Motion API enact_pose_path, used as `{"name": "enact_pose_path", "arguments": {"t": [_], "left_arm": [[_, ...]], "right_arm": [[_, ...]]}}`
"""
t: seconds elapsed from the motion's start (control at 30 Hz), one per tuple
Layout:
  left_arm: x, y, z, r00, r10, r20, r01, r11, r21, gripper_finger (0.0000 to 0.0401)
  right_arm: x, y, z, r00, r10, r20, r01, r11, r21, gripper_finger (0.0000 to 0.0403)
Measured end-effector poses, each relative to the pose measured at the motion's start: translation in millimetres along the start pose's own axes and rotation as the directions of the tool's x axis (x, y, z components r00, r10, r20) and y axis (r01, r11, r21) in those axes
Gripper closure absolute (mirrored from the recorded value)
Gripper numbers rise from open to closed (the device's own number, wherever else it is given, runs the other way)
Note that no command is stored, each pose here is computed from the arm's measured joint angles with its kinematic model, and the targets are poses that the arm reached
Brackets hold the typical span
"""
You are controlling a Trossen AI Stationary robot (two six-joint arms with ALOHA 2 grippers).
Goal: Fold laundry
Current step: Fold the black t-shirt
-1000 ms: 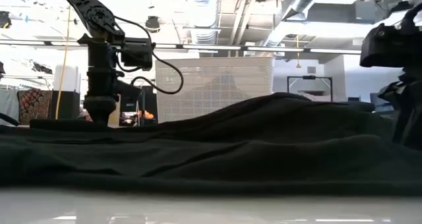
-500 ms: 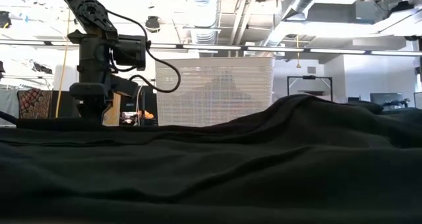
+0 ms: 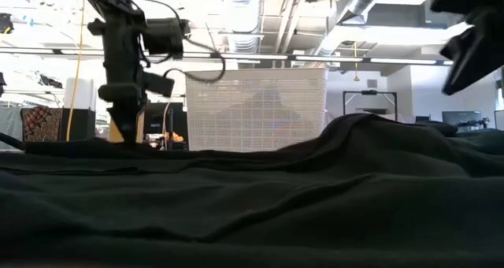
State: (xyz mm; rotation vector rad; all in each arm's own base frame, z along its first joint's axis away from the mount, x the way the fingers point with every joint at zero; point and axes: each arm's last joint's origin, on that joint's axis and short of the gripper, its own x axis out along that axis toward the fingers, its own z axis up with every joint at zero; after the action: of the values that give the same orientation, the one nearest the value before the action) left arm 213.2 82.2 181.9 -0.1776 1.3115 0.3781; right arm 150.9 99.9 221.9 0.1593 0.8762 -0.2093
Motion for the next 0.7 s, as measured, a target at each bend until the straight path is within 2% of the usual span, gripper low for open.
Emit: {"name": "enact_pose_path", "arguments": {"t": [0.13,0.3,0.5,0.7], "left_arm": [[-20.6,-2.8,0.8,0.996,-0.005,0.088,0.001,0.999,0.036,0.0371],[-39.8,-13.0,-5.8,0.988,-0.032,0.154,0.021,0.997,0.071,0.0316],[-50.1,-26.2,-9.5,0.978,-0.060,0.199,0.046,0.996,0.079,0.0262],[-51.4,-34.5,-10.6,0.976,-0.070,0.205,0.045,0.991,0.125,0.0248]], "right_arm": [[-3.0,-23.0,3.9,0.995,-0.094,-0.032,0.090,0.991,-0.103,0.0262],[0.4,-41.5,5.1,0.972,-0.215,-0.095,0.187,0.953,-0.239,0.0262],[9.8,-55.7,14.1,0.946,-0.302,-0.115,0.281,0.945,-0.167,0.0261],[9.9,-63.7,21.8,0.939,-0.323,-0.122,0.308,0.943,-0.127,0.0241]]}}
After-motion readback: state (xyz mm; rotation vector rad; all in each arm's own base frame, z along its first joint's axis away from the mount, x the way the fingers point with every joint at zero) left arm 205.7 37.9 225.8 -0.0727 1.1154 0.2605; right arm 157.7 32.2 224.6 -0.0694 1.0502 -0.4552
